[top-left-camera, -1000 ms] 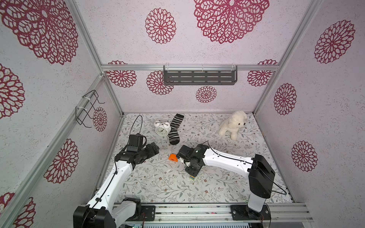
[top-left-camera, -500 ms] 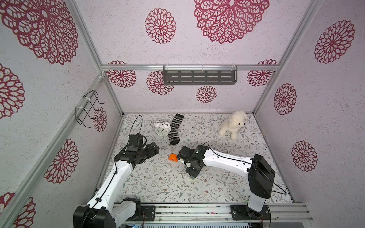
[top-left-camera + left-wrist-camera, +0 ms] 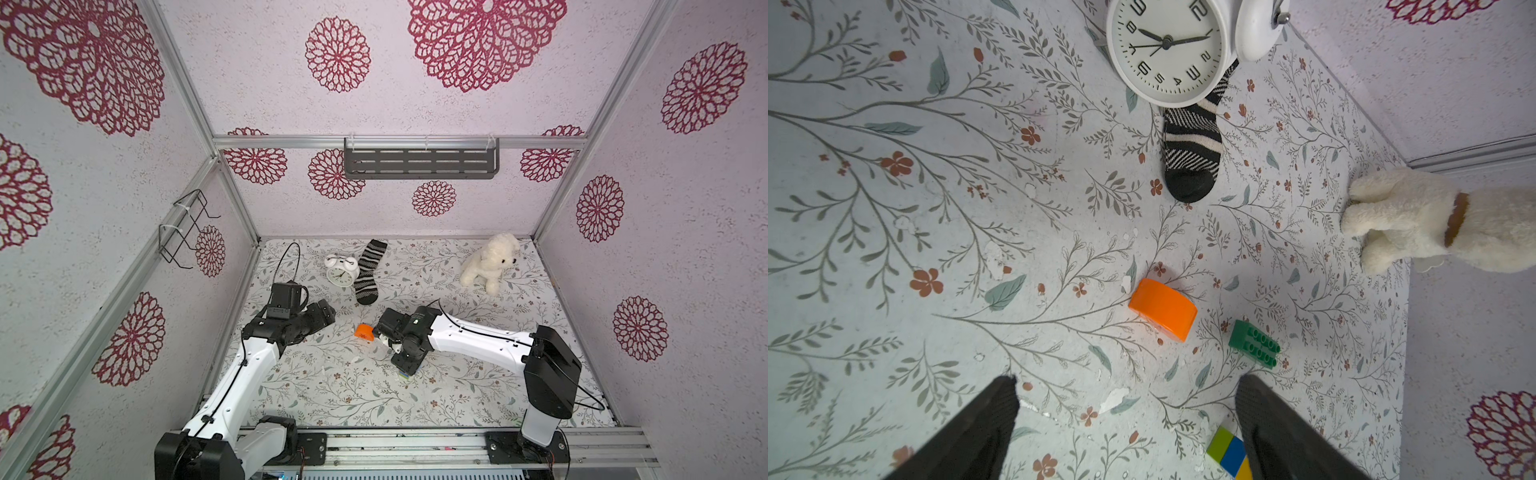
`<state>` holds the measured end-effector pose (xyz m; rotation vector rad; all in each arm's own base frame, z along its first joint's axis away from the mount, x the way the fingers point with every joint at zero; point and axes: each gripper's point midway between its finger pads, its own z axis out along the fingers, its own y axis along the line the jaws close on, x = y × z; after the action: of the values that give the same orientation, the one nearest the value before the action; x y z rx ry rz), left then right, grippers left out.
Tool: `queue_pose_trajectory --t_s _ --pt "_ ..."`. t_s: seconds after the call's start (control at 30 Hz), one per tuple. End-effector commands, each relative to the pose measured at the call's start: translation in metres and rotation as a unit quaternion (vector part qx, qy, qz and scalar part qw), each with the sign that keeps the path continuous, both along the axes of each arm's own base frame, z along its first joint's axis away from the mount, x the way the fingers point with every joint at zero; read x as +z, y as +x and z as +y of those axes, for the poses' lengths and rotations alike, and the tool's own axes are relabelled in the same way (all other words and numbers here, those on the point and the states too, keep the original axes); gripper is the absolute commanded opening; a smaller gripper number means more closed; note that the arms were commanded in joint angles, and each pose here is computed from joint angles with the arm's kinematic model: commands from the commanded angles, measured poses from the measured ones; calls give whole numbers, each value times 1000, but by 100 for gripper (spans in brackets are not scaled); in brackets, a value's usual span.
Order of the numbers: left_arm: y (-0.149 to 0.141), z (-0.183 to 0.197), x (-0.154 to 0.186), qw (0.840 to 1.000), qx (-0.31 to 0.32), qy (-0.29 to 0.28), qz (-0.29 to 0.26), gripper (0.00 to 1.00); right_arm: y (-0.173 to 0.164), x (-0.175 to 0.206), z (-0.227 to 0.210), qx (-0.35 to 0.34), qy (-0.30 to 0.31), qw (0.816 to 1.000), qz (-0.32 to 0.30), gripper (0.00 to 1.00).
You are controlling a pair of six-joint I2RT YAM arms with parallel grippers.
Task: Assemble an ice cream with lego
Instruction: Assemble the lego brick with the lego brick.
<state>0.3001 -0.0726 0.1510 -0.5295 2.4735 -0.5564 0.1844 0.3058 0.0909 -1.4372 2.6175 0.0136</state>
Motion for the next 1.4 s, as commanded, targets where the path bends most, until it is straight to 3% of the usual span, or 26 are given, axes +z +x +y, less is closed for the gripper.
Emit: queue_pose_trajectory --t_s 0.0,1.37 --pt "3 2 -2 1000 1 -2 -2 87 -7 7 -5 -6 6 1000 3 29" --pt "4 1 -5 1000 0 -4 2 87 0 -8 -1 -8 -8 1000 -2 30"
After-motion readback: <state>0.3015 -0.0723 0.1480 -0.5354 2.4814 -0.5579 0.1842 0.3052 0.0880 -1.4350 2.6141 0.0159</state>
